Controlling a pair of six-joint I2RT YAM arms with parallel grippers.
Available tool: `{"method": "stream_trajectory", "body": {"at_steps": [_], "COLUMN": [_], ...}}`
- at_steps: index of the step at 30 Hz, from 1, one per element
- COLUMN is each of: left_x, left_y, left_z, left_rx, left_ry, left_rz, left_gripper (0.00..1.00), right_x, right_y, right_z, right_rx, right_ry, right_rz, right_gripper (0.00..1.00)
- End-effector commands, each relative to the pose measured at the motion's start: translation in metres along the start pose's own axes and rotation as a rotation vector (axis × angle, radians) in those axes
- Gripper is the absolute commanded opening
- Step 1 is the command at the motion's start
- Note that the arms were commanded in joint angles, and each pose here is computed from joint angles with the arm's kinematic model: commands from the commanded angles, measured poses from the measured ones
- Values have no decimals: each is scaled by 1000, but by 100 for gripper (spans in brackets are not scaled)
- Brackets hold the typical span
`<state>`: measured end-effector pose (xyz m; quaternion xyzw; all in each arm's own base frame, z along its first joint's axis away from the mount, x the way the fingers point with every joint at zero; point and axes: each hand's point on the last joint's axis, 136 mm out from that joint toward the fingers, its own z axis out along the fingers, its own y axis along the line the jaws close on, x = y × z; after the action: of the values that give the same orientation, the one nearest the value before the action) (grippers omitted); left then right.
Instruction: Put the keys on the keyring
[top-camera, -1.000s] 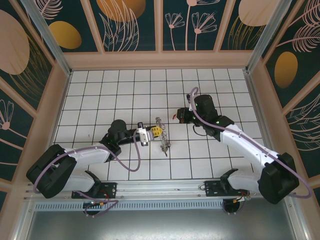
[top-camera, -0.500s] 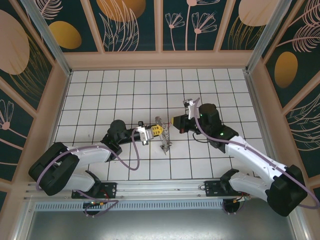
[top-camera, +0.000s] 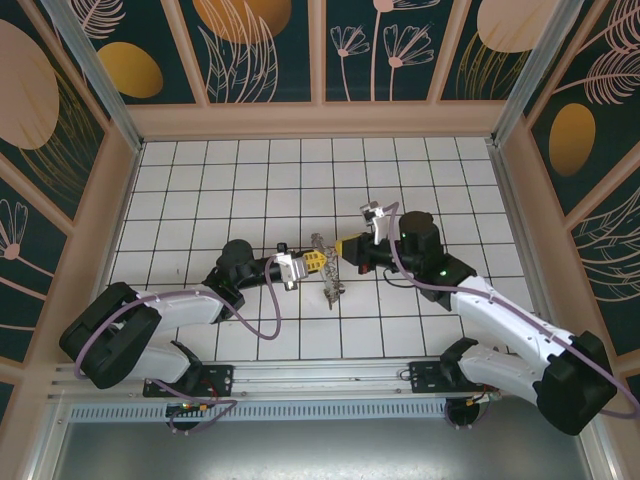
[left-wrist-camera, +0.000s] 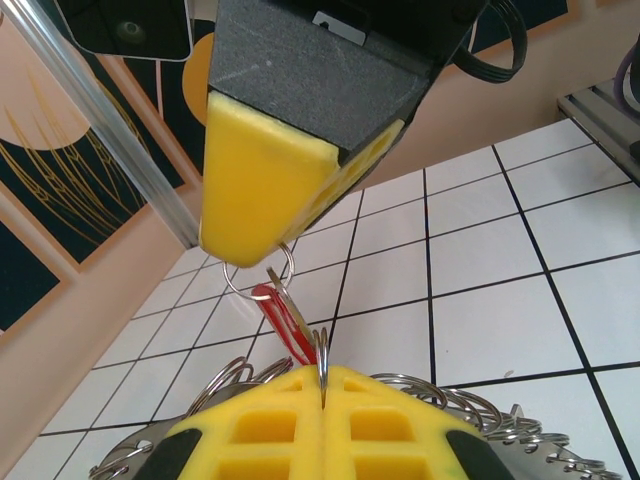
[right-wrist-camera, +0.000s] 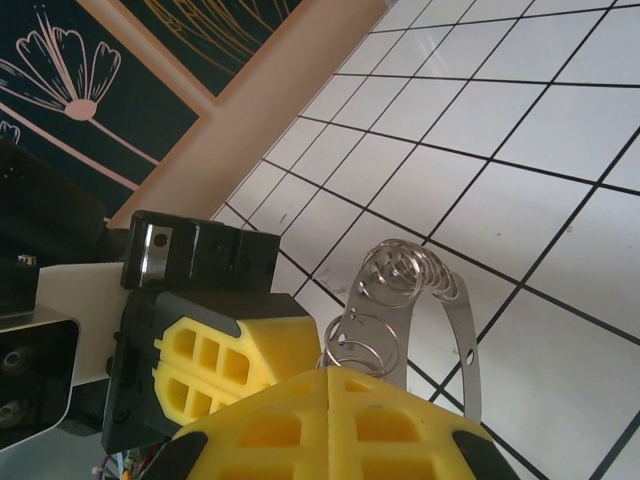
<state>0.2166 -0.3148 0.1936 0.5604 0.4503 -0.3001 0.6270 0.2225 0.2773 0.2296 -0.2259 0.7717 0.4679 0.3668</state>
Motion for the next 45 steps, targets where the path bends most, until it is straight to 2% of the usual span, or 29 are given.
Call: {"method": "stream_trajectory", "body": {"at_steps": [1, 6, 27, 29, 35, 38, 41, 45], "left_x": [-16, -16, -8, -9, -12, -12, -13, -11], "left_y": [7, 6, 11, 10, 10, 11, 13, 12], "left_z": [3, 3, 4, 4, 3, 3, 3, 3], "left_rx": [-10, -6, -31, -26, -24, -25, -31, -24], "left_ry": [-46, -38, -3, -8, -10, -9, -5, 10], "left_rz": [34, 55, 50, 52, 56, 60, 68, 81], "left_gripper": [0, 0, 0, 0, 0, 0, 0, 0], "right_x": [2, 11, 11, 9, -1, -2, 6, 19], "right_y": [10, 8, 13, 6, -50, -64, -57, -31], "right_z": [7, 15, 15, 14, -2, -13, -14, -13], "right_rx": [-36, -24, -39, 10, 338, 405, 351, 204], "right_ry": [11, 57, 47, 38, 76, 103, 157, 204], "right_rz": [-51, -67, -32, -31, -56, -87, -153, -298], "right_gripper": [0, 0, 0, 0, 0, 0, 0, 0]}}
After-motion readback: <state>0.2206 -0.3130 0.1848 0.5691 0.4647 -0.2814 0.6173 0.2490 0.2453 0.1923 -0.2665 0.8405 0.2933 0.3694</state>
